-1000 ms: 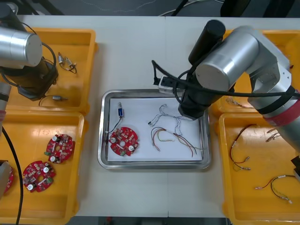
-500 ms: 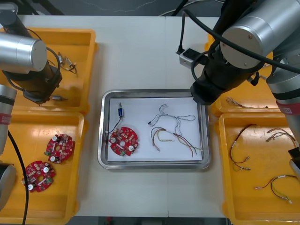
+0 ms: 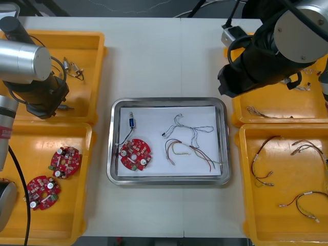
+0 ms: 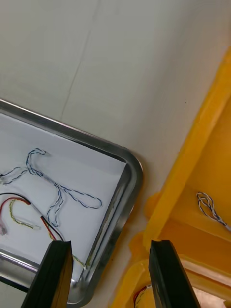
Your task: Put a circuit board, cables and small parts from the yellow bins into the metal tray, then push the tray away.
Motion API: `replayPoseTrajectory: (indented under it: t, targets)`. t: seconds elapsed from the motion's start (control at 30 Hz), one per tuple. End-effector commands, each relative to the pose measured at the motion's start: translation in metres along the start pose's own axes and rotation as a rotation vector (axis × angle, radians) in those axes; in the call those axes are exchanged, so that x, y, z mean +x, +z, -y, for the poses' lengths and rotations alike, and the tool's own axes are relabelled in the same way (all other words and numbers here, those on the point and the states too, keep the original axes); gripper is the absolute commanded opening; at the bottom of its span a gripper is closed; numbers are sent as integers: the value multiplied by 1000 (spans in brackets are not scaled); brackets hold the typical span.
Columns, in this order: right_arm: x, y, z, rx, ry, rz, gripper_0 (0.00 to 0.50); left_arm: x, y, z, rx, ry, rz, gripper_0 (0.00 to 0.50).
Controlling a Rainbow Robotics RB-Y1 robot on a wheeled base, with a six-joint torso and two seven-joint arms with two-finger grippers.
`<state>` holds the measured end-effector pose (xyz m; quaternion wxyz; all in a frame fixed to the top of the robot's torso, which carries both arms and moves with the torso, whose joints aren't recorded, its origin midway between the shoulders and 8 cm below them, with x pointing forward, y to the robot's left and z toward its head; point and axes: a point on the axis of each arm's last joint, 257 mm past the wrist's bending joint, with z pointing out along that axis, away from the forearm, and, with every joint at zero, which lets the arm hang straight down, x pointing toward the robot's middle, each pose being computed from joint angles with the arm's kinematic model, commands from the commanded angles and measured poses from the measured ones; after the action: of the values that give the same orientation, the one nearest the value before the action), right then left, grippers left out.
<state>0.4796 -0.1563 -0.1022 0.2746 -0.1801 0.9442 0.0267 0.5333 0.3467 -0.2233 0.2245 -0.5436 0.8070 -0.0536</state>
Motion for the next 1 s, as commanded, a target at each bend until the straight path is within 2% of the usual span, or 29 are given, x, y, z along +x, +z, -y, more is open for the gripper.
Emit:
replayPoseTrajectory:
  t: [0.03,0.27,0.47,0.6,0.77,0.87,1.0]
  targets:
    - [4,-20,35,49,85,39,462,1,-2,0,6,19,-14,477]
    - [24,-33,72,101,142,46,463,1,-2,2,14,23,-14,471]
    - [42,-43,92,75,206,42,463,2,-5,12,42,28,-14,466]
    - [51,-52,107,55,262,53,463,0,-6,20,74,28,-11,465]
    - [57,-57,123,80,300,59,463,1,-6,25,94,30,-13,465]
    - [60,-58,133,113,313,59,464,3,-5,24,90,36,-13,466]
    - [64,-61,147,154,330,61,464,6,3,17,60,34,-22,461]
